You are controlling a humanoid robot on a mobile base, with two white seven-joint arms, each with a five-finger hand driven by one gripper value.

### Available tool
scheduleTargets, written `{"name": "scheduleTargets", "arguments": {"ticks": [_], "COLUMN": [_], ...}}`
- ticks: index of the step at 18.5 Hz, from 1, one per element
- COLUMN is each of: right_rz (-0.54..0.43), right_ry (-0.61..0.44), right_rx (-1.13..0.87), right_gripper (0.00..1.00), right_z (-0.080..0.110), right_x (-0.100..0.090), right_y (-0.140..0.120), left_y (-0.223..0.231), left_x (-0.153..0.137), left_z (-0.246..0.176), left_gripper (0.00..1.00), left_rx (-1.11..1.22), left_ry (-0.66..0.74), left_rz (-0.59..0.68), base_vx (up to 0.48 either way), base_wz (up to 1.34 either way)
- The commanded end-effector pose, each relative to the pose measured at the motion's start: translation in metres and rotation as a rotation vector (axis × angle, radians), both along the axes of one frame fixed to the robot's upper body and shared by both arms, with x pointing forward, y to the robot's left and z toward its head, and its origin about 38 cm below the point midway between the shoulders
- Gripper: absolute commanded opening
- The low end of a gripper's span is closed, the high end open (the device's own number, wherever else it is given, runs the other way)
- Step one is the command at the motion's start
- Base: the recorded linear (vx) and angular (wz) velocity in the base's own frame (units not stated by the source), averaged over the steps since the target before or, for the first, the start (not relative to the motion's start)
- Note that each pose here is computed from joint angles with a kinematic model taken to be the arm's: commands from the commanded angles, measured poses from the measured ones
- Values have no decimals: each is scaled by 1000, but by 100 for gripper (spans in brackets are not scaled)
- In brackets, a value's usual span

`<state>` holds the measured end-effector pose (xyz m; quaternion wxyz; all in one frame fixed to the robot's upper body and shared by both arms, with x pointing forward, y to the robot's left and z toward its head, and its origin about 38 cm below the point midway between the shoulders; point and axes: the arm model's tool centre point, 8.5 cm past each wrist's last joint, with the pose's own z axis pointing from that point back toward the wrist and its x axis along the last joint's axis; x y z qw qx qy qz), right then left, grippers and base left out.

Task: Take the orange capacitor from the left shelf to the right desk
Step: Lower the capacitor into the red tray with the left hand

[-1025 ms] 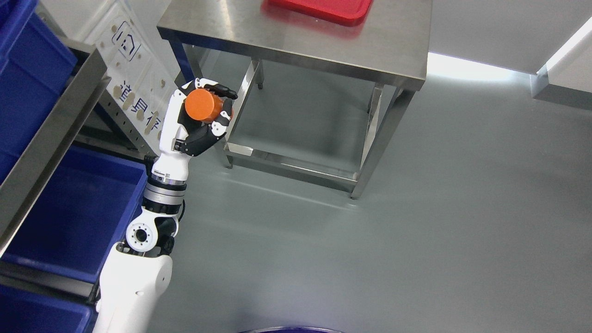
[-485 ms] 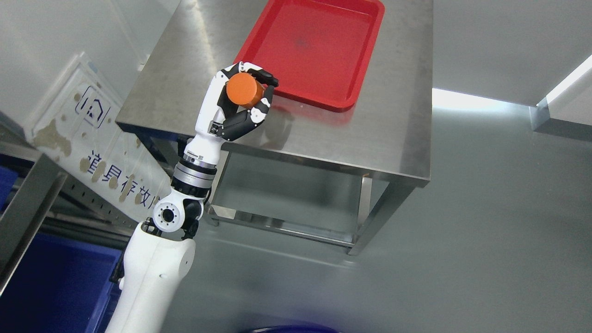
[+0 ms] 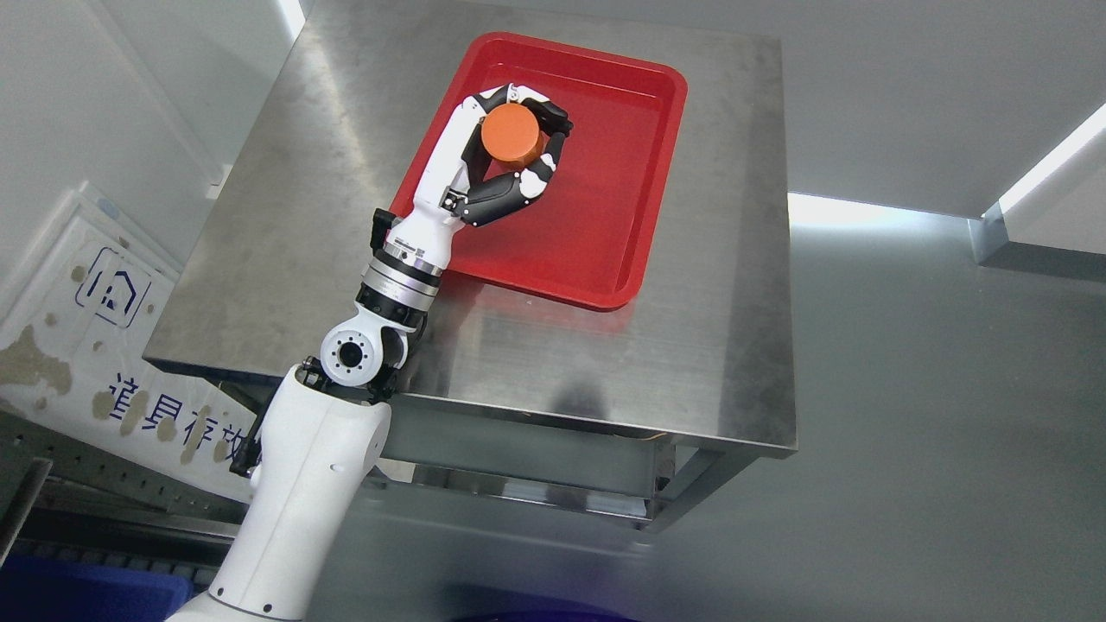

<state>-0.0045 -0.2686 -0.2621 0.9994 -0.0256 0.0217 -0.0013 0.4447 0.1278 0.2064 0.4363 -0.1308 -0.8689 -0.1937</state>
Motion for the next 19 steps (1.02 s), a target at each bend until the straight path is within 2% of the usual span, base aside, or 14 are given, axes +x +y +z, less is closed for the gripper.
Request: {"name": "scheduleTargets", "arguments": {"ticks": [1, 8, 13, 15, 16, 17, 19], "right_rz": [-7, -7, -7, -7, -7, -7, -7], "right_ry": [-37, -37, -37, -37, -37, -37, -37], "right_rx": [-22, -22, -22, -22, -22, -22, -22], "right_gripper": [100, 100, 100, 100, 100, 100, 100], "right_z": [0, 0, 0, 0, 0, 0, 0], "right_x": [13, 13, 13, 13, 13, 13, 13], "right_y": [-12, -12, -12, -12, -12, -12, -12], "left_y": [-2, 3, 7, 8, 8, 7, 6], "left_x": [20, 26, 38, 45, 47, 48, 50], "left_z": [-38, -53, -70, -66, -64, -60, -54], "left_gripper": [4, 6, 12, 23, 31, 42, 71], "left_rx": [80, 89, 119, 125, 126, 125, 125], "left_ry": [112, 157, 220, 219, 216, 209, 193], "left_rz": [16, 35, 52, 57, 57, 55, 53], "base_vx": [149, 36, -9, 0, 0, 0, -24], "base_wz": [-99, -11, 5, 0, 0, 0, 7]}}
